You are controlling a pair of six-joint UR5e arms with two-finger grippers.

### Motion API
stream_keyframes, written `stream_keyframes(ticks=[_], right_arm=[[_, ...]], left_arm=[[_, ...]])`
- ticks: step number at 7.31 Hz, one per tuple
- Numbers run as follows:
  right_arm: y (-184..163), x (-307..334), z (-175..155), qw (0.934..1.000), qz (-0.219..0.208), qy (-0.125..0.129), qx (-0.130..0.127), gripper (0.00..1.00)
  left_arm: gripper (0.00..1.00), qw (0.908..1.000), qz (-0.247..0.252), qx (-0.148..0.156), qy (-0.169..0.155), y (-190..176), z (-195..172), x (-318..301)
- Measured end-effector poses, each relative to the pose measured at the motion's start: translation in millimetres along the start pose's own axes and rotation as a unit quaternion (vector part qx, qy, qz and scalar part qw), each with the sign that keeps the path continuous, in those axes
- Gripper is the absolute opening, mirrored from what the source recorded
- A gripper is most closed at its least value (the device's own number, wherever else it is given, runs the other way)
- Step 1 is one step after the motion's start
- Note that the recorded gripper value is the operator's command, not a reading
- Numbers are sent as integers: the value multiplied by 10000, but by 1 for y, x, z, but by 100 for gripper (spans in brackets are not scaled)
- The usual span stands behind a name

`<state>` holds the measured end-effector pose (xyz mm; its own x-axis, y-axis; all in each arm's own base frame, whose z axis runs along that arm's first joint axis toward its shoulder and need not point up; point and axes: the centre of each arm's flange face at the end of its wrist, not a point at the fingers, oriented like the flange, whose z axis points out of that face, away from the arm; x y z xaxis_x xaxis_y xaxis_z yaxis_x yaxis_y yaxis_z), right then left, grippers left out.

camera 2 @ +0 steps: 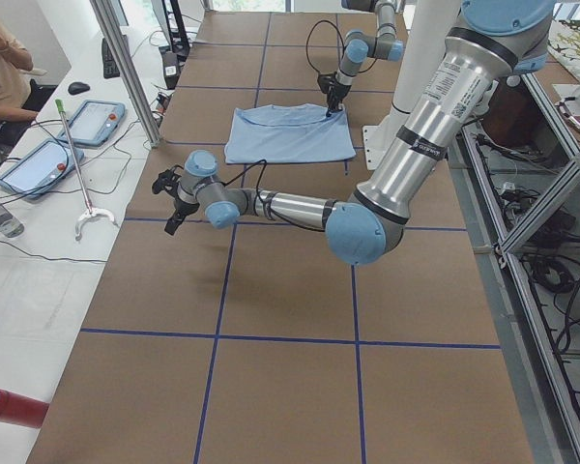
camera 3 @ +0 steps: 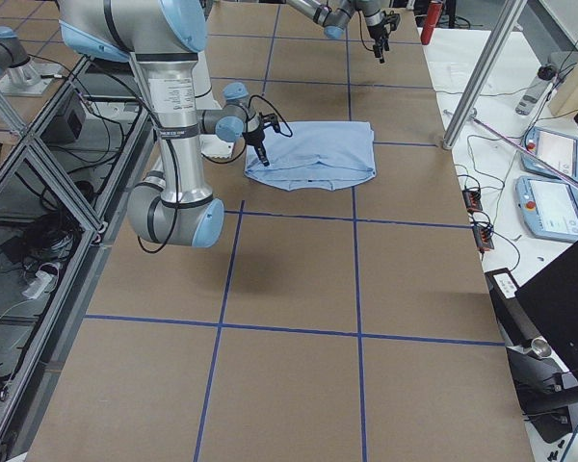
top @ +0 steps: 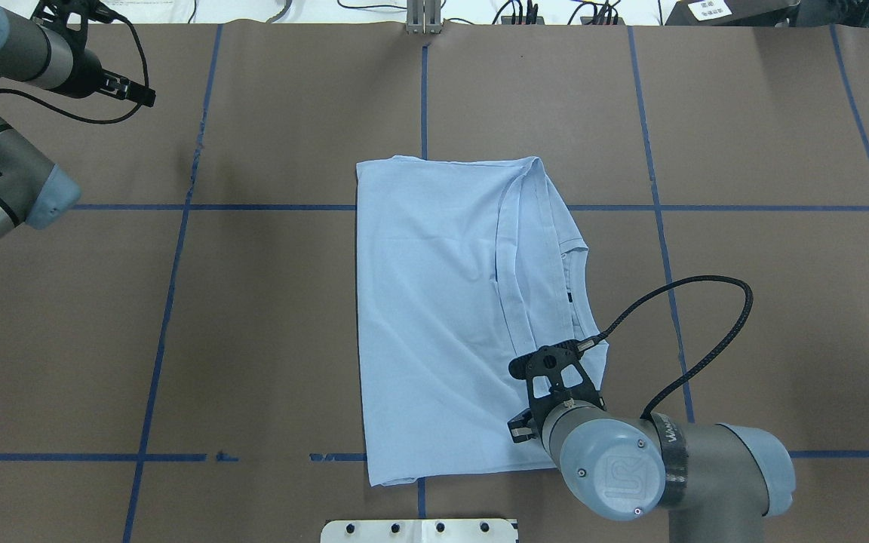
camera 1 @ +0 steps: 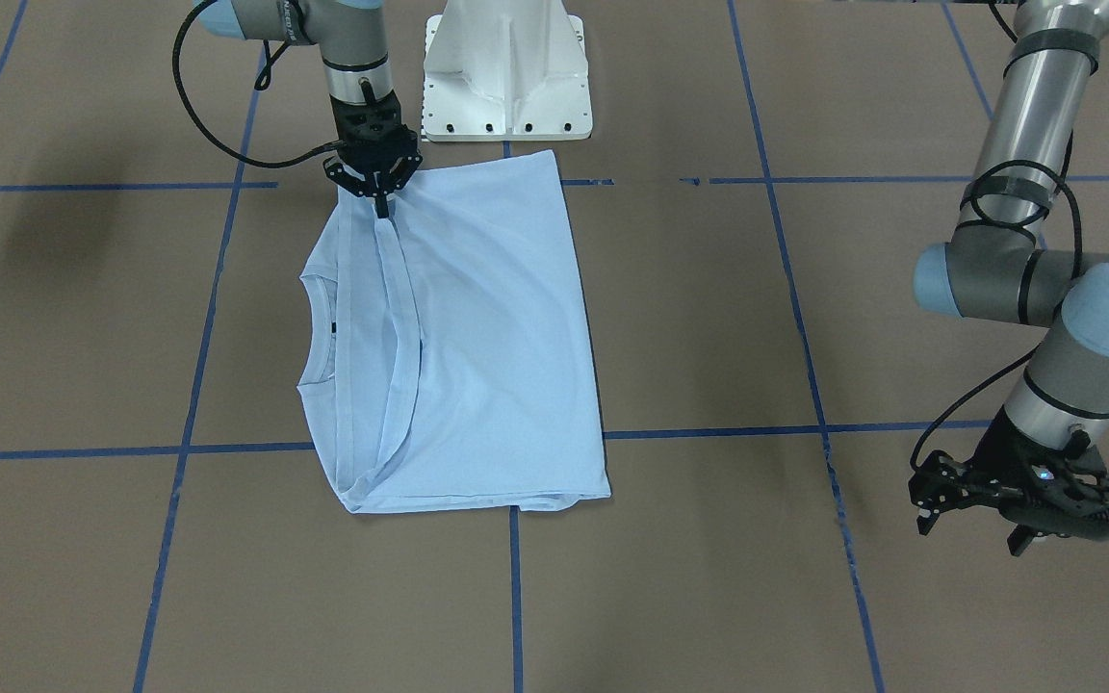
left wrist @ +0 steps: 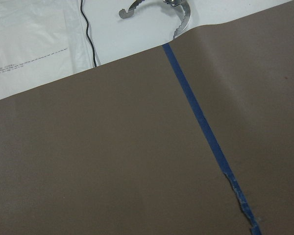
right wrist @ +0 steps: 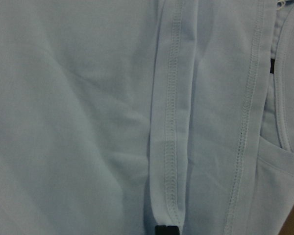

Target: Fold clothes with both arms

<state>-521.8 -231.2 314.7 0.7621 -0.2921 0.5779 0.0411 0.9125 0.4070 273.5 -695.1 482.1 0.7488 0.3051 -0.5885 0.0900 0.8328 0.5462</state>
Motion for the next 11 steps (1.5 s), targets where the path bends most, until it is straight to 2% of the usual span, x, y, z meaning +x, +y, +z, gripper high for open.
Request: stream_keyframes(ticks=[4,5,8,9,11], right_arm=[[20,63,-10,9994,167,299,-103,0],[25,71,-9,9987,323,365,-130,99],[30,67,-3,9979,497,387,-160,100],[19,62,-8,9981,535,274,-125,100],[-29,57,-26,9974,714,-55,-82,100]], left_arm=[[100,10000,5,10,0,0,0,0],[100,10000,8,11,5,0,0,1],[100,10000,10,12,14,2,-1,1],[100,10000,14,25,22,1,-2,2],[100,9998,-55,-35,177,2,-5,7]])
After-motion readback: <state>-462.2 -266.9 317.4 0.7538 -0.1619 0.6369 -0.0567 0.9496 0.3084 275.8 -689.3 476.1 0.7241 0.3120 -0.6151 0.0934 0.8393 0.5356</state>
